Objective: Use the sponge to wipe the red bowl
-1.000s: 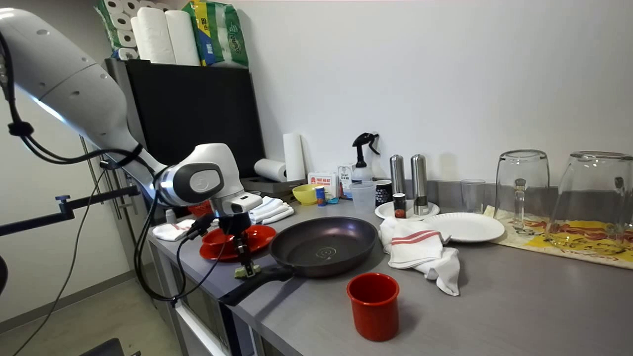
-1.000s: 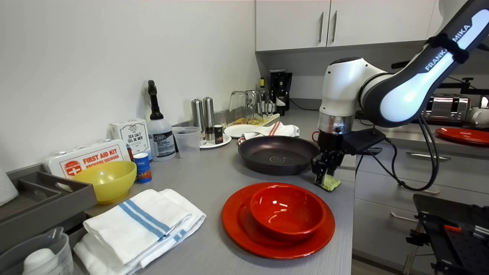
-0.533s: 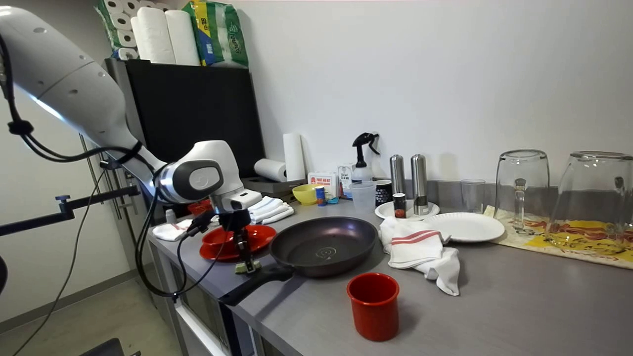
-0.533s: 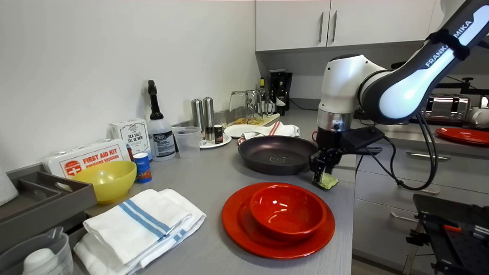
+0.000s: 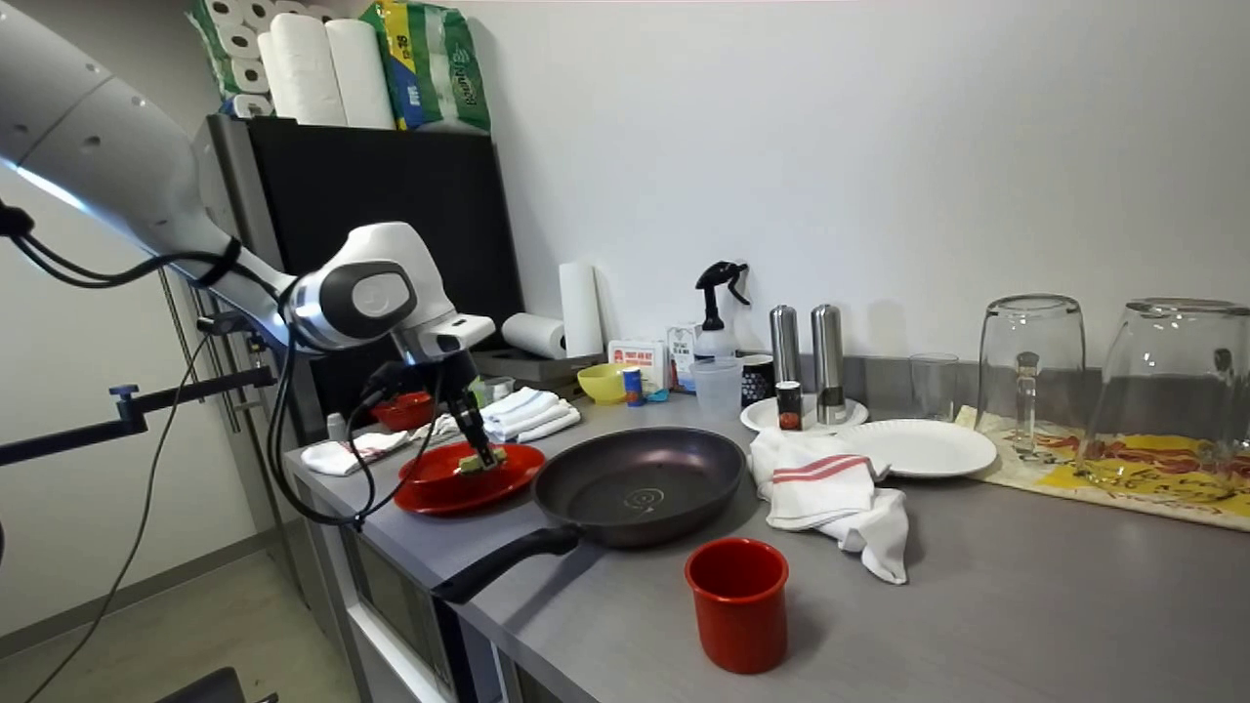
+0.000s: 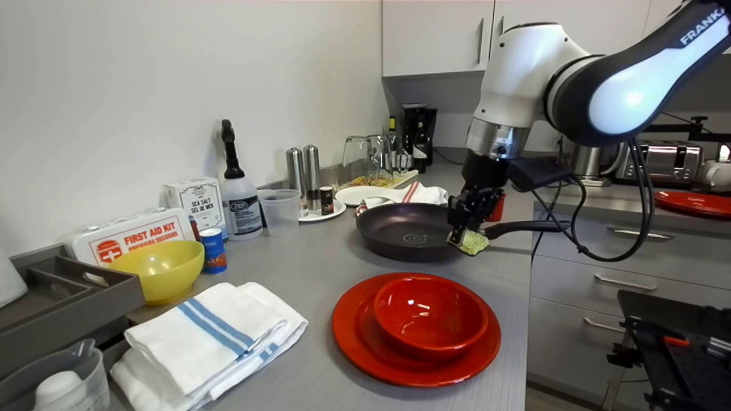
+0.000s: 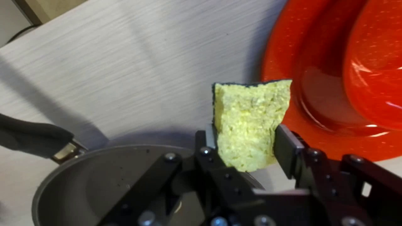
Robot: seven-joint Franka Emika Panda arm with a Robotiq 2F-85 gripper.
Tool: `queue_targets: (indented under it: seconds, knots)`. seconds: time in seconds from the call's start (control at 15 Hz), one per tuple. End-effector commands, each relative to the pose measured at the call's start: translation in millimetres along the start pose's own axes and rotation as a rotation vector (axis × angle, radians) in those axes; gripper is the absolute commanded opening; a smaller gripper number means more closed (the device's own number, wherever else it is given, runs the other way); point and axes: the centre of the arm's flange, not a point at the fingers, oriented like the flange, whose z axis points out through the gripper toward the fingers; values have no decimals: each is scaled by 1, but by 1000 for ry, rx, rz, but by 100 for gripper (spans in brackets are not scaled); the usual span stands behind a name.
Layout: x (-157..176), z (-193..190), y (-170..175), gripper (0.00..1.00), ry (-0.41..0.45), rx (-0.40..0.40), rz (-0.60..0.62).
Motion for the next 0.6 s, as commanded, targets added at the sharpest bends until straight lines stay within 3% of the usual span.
queue_targets:
  seconds: [0.0,0.53]
  knots:
    - [-3,-46,-38,23,27,16,-62]
    - [-4,-63,-86,23,52,45,-146]
